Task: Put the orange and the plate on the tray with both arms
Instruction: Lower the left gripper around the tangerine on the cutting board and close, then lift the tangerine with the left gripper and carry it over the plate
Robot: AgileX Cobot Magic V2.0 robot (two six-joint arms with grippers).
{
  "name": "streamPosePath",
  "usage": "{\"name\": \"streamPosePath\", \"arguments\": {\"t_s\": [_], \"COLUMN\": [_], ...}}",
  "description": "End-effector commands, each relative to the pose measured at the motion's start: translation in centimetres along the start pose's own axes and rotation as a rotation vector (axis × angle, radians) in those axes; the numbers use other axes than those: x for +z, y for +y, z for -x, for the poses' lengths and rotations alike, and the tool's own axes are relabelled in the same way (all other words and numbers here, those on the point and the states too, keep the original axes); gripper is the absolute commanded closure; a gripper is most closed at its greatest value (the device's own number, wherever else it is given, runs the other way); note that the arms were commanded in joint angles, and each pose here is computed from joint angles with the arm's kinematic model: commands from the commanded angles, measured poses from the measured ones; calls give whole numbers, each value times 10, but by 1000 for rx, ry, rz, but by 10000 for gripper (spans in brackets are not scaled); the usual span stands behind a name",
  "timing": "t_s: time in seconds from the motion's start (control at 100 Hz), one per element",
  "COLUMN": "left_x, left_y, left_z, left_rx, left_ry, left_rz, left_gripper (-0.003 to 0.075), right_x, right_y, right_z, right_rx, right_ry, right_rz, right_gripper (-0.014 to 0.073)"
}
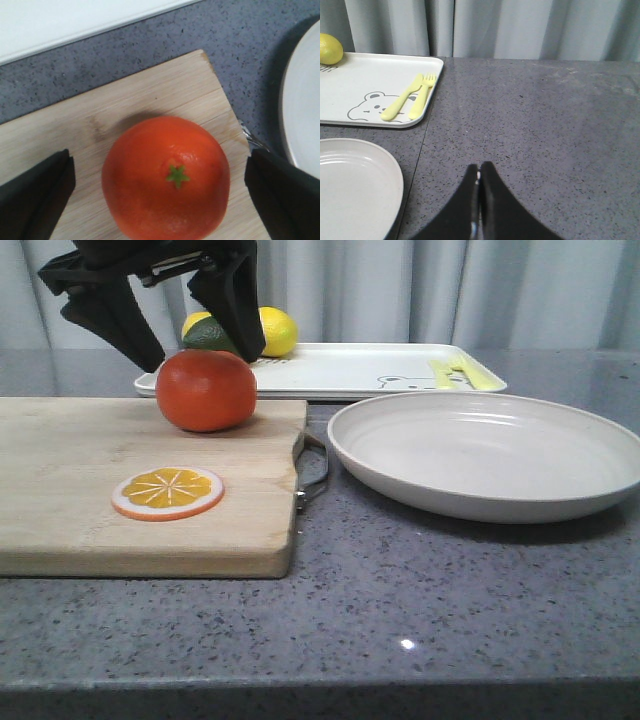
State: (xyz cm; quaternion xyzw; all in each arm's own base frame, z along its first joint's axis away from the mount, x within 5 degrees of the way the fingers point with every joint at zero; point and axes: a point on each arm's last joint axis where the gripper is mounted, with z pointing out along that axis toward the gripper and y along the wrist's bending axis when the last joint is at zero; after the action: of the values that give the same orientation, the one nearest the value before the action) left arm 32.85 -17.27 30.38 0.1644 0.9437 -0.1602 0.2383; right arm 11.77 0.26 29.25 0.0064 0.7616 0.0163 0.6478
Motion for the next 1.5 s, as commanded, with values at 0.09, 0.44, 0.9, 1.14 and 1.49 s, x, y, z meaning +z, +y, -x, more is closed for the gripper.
{"name": "streamPosePath", "arguments": {"t_s": [0.09,0.44,0.9,1.14,1.49], "left_x": [-18,-13,-14,-26,-30], "left_y": [-9,-8,-8,-20,-93], "left_z": [9,7,7,17,25], "left_rx": [6,4,5,22,174], "left_ry": [-71,-44,-40,-73,-109], "left_rz": [-31,-29,-30,-60,-180], "left_gripper": [60,81,393,407,405], "right_x": [-1,-1,-1,-1,-1], "right_y": [1,1,1,1,1], "right_z": [19,19,19,19,19], "right_rx": [-15,-15,-15,-15,-15], "right_ry": [-107,-107,-107,-107,-107], "right_rz": [12,12,12,12,12], "right_gripper": [662,662,662,662,662]}}
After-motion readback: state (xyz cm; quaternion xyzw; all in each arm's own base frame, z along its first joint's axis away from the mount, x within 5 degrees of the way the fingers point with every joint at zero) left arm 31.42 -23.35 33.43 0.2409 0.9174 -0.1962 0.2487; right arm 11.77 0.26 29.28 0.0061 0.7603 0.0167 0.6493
